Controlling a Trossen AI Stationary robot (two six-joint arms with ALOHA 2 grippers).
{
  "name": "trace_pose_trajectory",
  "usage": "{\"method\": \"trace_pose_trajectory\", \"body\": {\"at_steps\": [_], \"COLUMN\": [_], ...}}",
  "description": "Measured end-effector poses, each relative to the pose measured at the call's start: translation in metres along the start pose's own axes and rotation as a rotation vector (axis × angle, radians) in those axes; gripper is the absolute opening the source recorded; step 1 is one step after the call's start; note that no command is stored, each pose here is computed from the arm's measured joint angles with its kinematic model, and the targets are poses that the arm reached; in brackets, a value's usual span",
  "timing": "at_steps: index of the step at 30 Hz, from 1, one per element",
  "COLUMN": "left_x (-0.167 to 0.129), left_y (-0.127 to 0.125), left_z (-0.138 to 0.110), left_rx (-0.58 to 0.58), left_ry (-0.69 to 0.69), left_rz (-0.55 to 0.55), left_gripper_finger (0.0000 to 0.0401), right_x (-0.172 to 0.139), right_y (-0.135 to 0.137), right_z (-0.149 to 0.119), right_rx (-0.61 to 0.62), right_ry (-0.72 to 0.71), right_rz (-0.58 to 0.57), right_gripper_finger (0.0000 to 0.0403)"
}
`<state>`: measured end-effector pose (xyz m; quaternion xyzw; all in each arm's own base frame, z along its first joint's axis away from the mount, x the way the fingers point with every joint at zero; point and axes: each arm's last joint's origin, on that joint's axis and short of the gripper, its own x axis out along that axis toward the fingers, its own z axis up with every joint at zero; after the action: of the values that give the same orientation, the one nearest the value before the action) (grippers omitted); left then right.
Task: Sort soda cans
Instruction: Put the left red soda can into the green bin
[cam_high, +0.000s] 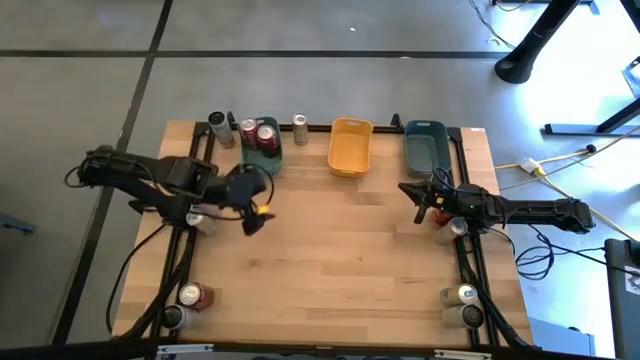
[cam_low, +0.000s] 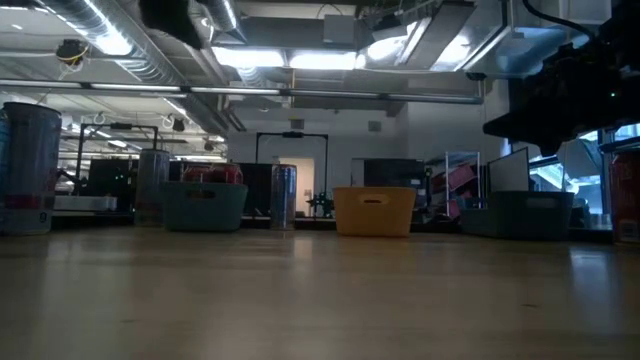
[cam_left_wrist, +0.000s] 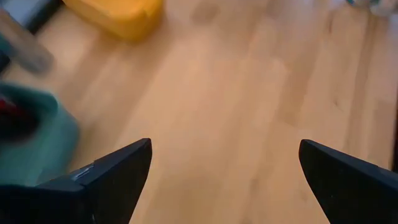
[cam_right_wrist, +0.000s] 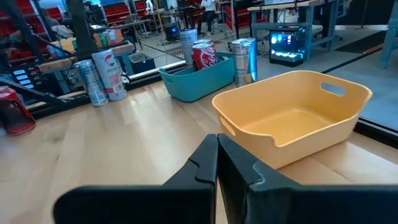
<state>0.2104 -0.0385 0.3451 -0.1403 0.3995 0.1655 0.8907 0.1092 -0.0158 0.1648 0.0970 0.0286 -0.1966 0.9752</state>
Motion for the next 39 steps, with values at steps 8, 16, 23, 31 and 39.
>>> {"method": "trace_pose_trajectory", "body": {"at_steps": [8,16,23,31,39], "left_x": [-0.01,-0.016,-0.027,-0.034,-0.036], "left_y": [-0.011,-0.02,-0.033,-0.05,-0.072], "left_z": [-0.028,-0.041,-0.06,-0.086,-0.111], "left_rx": [-0.14,-0.363,-0.473,-0.497,-0.524], "left_ry": [0.17,0.375,0.511,0.614,0.699], "left_rz": [0.015,-0.078,-0.076,0.017,0.09], "left_gripper_finger": [0.0392,0.0392,0.0392,0.0392,0.0392], "right_x": [0.0,0.0,0.0,0.0,0.0], "right_y": [0.0,0.0,0.0,0.0,0.0], "right_z": [0.0,0.0,0.0,0.0,0.0], "right_rx": [0.001,0.001,0.001,0.001,0.001], "right_ry": [0.0,0.0,0.002,0.002,0.001], "right_rz": [0.0,0.001,0.008,0.008,0.009], "right_gripper_finger": [0.001,0.001,0.001,0.001,0.001]}}
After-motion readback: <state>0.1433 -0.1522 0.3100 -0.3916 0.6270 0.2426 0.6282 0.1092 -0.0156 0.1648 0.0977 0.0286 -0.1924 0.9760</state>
